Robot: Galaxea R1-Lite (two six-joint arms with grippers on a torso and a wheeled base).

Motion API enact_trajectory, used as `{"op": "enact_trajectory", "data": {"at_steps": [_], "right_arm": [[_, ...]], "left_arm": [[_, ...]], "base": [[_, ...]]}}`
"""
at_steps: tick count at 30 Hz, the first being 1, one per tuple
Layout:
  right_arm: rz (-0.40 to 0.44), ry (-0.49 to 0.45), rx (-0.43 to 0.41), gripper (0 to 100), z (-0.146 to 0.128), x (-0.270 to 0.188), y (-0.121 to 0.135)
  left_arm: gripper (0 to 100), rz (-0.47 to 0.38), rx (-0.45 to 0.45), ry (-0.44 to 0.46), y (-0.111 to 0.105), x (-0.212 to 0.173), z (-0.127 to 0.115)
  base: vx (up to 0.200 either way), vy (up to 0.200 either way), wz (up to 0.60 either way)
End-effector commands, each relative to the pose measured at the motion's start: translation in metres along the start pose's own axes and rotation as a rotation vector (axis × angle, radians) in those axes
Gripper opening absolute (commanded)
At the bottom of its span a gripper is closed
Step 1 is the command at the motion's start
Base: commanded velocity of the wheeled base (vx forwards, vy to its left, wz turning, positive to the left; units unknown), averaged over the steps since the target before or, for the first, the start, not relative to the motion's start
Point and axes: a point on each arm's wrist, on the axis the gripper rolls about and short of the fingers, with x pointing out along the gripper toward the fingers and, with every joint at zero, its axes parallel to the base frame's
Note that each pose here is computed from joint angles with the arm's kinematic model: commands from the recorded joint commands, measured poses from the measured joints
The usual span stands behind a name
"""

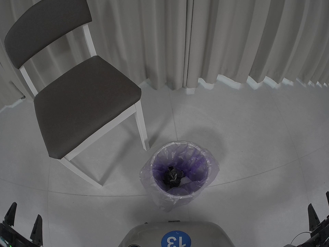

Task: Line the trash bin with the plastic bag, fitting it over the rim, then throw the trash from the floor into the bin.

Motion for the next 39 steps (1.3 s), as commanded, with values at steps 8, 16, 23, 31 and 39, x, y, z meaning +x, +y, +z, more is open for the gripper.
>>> {"op": "enact_trajectory", "data": {"at_steps": [8,16,23,31,39], "right_arm": [[0.041,0.003,-0.082,100,-0.0053,0.0001,0.0006],[0.029,0.003,-0.067,100,-0.0052,0.0001,0.0003],[0.036,0.005,-0.073,100,-0.0052,0.0003,0.0002],[0.024,0.003,-0.064,100,-0.0052,0.0001,0.0002],[0.018,0.003,-0.064,100,-0.0052,0.0002,0.0001]], "left_arm": [[100,-0.016,-0.019,0.004,-0.0003,0.0002,-0.0047],[100,-0.004,-0.007,0.004,-0.0001,0.0002,-0.0052],[100,-0.004,-0.007,0.005,-0.0001,0.0004,-0.0052],[100,-0.004,-0.007,0.005,-0.0001,0.0004,-0.0052],[100,-0.004,-0.007,0.005,-0.0001,0.0004,-0.0052]], "base": [[0.0,0.0,0.0],[0.0,0.0,0.0],[0.0,0.0,0.0],[0.0,0.0,0.0],[0.0,0.0,0.0]]}}
